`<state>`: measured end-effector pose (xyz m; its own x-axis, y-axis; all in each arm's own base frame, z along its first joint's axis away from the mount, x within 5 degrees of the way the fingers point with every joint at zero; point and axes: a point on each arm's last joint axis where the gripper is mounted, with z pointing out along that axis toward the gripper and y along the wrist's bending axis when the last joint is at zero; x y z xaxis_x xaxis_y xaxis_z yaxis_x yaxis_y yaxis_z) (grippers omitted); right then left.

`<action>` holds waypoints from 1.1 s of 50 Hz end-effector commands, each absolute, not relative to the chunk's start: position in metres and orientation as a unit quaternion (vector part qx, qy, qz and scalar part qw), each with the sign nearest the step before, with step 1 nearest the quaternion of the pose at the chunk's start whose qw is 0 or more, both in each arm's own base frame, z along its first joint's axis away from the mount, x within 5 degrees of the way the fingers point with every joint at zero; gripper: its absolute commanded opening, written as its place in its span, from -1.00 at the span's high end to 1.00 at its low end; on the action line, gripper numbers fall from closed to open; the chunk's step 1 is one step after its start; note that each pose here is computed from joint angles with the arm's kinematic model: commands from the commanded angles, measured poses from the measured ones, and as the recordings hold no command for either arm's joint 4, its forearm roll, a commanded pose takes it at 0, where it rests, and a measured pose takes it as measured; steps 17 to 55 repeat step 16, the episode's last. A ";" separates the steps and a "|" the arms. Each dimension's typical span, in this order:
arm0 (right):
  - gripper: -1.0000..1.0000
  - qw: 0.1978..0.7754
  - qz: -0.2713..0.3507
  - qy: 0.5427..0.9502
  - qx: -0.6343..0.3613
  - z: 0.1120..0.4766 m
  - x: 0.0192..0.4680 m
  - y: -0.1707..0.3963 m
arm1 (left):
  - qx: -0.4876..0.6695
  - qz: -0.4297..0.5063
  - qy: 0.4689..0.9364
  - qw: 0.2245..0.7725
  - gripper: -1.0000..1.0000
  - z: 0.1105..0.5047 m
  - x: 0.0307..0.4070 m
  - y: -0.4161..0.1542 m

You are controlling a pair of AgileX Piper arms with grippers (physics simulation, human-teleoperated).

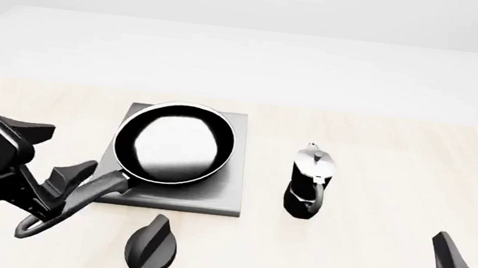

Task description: Turn on the stove and put the frying pan on it.

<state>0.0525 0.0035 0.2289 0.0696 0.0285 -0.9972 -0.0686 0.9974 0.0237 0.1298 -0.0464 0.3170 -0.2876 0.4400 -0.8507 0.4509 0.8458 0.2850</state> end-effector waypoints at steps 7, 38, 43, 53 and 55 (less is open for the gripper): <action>-1.00 0.741 0.039 0.670 -0.017 0.245 0.049 0.004 | 0.191 -0.064 0.765 0.611 -1.00 0.358 0.065 -0.024; -1.00 0.747 0.043 0.663 -0.022 0.256 0.045 0.004 | 0.162 -0.086 0.759 0.625 -1.00 0.356 0.038 -0.014; -1.00 0.747 0.043 0.663 -0.022 0.256 0.045 0.004 | 0.162 -0.086 0.759 0.625 -1.00 0.356 0.038 -0.014; -1.00 0.747 0.043 0.663 -0.022 0.256 0.045 0.004 | 0.162 -0.086 0.759 0.625 -1.00 0.356 0.038 -0.014; -1.00 0.747 0.043 0.663 -0.022 0.256 0.045 0.004 | 0.162 -0.086 0.759 0.625 -1.00 0.356 0.038 -0.014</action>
